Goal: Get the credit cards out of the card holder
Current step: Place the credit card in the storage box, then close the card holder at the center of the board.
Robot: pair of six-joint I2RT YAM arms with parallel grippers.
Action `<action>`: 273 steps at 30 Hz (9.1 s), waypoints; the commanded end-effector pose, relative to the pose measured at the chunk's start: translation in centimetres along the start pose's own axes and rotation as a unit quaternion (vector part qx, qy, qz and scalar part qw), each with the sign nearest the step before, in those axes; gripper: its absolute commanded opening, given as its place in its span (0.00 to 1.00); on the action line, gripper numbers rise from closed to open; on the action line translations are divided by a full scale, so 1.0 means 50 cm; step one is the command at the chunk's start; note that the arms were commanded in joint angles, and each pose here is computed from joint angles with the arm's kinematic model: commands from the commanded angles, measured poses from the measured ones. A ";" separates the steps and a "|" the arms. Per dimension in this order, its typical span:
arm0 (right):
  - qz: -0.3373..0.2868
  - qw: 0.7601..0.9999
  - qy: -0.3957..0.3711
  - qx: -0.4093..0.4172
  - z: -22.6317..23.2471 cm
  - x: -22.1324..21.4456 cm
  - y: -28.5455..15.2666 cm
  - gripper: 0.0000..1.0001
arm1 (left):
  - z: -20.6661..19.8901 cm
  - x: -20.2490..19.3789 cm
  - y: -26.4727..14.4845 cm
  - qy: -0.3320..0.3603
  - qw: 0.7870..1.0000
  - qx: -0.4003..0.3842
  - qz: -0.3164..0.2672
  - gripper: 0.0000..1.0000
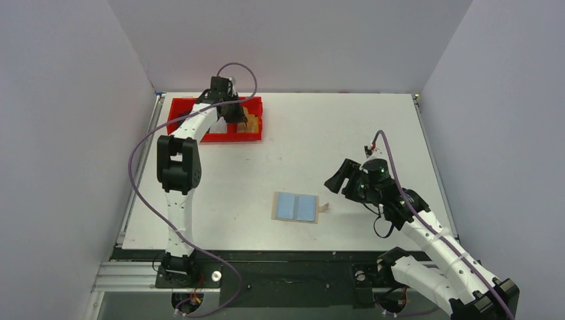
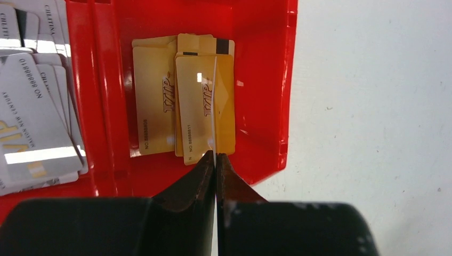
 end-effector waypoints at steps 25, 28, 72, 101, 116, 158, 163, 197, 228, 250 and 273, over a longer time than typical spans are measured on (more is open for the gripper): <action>-0.027 0.999 -0.006 -0.020 -0.010 0.022 -0.033 0.65 | -0.045 0.080 0.003 0.037 0.998 -0.044 -0.016 0.43; -0.026 0.999 -0.006 -0.020 -0.010 0.021 -0.032 0.65 | -0.044 0.093 -0.012 0.037 0.998 -0.044 -0.024 0.46; 0.051 0.995 -0.040 -0.078 -0.034 -0.116 0.128 0.61 | -0.044 -0.385 -0.319 0.057 0.993 -0.056 0.089 0.52; 0.043 0.992 -0.041 -0.108 -0.022 -0.103 0.122 0.58 | 0.002 -0.623 -0.232 0.042 0.965 -0.086 0.245 0.26; 0.041 0.992 -0.051 -0.104 -0.006 -0.099 0.120 0.58 | 0.015 -0.638 -0.222 0.059 0.966 -0.058 0.245 0.21; 0.084 0.990 -0.059 -0.101 -0.008 -0.157 0.183 0.56 | -0.087 -0.685 -0.183 0.056 0.952 -0.106 0.282 0.18; 0.083 0.989 -0.060 -0.104 -0.010 -0.156 0.183 0.55 | -0.100 -0.672 -0.196 0.058 0.954 -0.112 0.273 0.18; 0.102 0.979 -0.083 -0.157 -0.051 -0.175 0.192 0.40 | -0.003 -0.565 -0.212 0.057 0.970 -0.073 0.224 0.56; 0.128 0.975 -0.090 -0.160 -0.059 -0.200 0.219 0.01 | -0.073 -0.549 -0.235 0.037 0.957 -0.153 0.244 0.53; 0.128 0.981 -0.080 -0.119 -0.018 -0.192 0.248 0.00 | -0.141 -0.565 -0.256 0.028 0.943 -0.202 0.264 0.56; 0.071 0.989 -0.059 -0.116 -0.005 -0.132 0.198 0.32 | -0.178 -0.601 -0.208 -0.014 0.955 -0.158 0.251 0.60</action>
Point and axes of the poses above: each gripper's point midway between its finger pads, its own y axis out along the fingers, its own z axis along the line the jaws close on, x = y × z, the point moved 4 cm from there along -y, back along the fingers, and after that the axes turned 14 degrees about -y, right-handed, at the moved point
